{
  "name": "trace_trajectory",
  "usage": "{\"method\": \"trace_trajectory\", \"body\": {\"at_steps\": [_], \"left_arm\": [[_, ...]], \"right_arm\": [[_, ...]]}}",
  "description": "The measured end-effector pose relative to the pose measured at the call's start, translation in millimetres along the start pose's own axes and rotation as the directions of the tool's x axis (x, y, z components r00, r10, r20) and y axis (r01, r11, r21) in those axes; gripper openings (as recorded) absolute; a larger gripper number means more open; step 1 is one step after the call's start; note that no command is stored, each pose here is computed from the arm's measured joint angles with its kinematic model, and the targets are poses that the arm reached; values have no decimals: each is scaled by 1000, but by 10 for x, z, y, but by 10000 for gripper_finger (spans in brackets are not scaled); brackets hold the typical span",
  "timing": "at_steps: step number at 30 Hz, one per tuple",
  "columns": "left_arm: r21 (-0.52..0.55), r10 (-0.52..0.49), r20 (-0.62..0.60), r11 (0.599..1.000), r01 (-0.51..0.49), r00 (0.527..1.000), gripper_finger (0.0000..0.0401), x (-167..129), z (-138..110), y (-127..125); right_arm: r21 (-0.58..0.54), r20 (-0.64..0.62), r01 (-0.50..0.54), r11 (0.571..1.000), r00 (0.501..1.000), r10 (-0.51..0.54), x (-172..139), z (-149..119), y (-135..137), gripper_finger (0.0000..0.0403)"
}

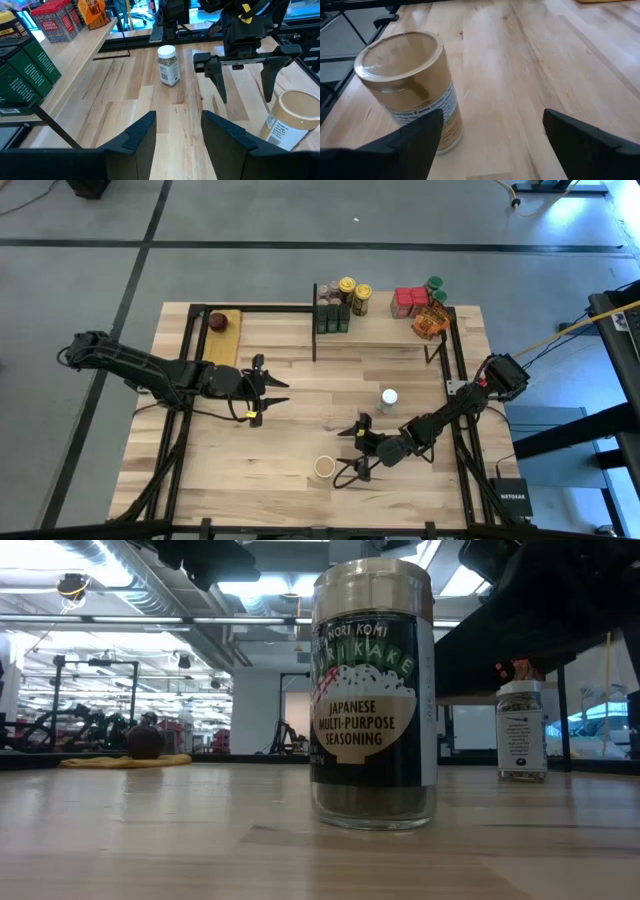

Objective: Shelf spices
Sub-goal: Put the golden seasoning bottle on the shelf

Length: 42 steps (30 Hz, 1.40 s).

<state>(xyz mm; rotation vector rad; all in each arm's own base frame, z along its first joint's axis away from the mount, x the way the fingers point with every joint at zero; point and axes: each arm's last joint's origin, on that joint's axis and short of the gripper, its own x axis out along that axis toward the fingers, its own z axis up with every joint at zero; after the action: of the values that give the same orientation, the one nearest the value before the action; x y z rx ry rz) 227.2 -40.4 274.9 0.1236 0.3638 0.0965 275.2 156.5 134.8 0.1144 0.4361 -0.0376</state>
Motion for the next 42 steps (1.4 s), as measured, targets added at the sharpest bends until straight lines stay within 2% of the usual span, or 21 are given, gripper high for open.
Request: {"method": "trace_trajectory", "body": {"at_steps": [14, 18, 27, 42], "left_arm": [[0, 0, 0, 1000, 0, 1000, 150, 0, 0, 0], [0, 0, 0, 1000, 0, 1000, 150, -1, 0, 0], [1, 0, 0, 1000, 0, 1000, 150, 0, 0, 0], [-7, 1, 25, 1000, -1, 1000, 150, 0, 25, 1]], "right_arm": [[2, 8, 30, 1000, 1000, -30, 0, 0, -10, 347], [2, 9, 33, 999, 999, -33, 0, -1, -11, 360], [6, -37, -79, 997, 996, 79, -2, -14, 22, 391], [27, 4, -98, 995, 995, 97, -3, 30, 40, 392]]}}
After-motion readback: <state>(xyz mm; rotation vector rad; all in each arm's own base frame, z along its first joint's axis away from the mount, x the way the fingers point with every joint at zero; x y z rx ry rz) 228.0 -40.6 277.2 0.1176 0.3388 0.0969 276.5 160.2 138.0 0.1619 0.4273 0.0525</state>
